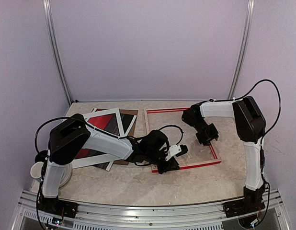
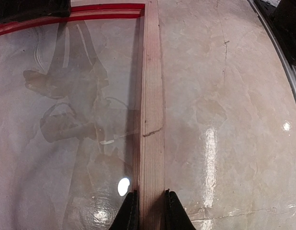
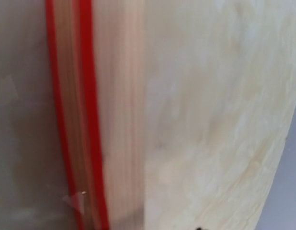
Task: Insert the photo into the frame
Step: Press the glass panel against the frame body.
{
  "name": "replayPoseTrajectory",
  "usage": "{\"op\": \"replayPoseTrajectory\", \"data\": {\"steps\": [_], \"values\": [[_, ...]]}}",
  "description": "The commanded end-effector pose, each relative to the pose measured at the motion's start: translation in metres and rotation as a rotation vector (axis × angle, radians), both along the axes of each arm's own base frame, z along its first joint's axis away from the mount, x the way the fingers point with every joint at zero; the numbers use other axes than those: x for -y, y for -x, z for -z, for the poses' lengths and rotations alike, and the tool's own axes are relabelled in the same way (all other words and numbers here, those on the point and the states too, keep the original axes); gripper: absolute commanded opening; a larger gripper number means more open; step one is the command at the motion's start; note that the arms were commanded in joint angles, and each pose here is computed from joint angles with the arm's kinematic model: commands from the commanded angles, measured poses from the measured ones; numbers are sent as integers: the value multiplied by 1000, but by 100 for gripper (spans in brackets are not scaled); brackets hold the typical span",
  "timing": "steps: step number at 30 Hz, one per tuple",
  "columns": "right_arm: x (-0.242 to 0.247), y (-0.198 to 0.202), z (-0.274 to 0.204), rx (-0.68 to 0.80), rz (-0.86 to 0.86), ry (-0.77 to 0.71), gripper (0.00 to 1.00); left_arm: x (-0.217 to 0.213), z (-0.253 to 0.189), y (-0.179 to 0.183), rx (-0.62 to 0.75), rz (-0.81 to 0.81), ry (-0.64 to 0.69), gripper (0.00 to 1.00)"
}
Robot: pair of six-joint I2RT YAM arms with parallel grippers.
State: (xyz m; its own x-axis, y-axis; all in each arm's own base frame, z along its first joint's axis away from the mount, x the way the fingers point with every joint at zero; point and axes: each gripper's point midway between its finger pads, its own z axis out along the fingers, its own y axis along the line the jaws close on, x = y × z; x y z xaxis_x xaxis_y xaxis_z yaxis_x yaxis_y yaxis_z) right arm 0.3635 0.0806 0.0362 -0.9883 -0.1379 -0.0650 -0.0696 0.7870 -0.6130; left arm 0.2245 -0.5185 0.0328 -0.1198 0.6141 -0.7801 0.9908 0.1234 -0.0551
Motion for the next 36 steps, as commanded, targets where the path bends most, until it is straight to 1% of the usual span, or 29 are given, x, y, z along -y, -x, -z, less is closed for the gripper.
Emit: {"op": "replayPoseTrajectory", "data": {"steps": [1,15,27,36], "values": [[25,-39,9,92,41,54,42,-18,24,15,-73,13,-92,0],[28,-89,11,129,42,48,42,-19,24,23,-89,34,-91,0],[31,-133,16,157,39,39,42,-24,25,43,-99,61,-104,0],[37,-164,19,210,25,56,42,-29,18,54,-99,75,-98,0]]}}
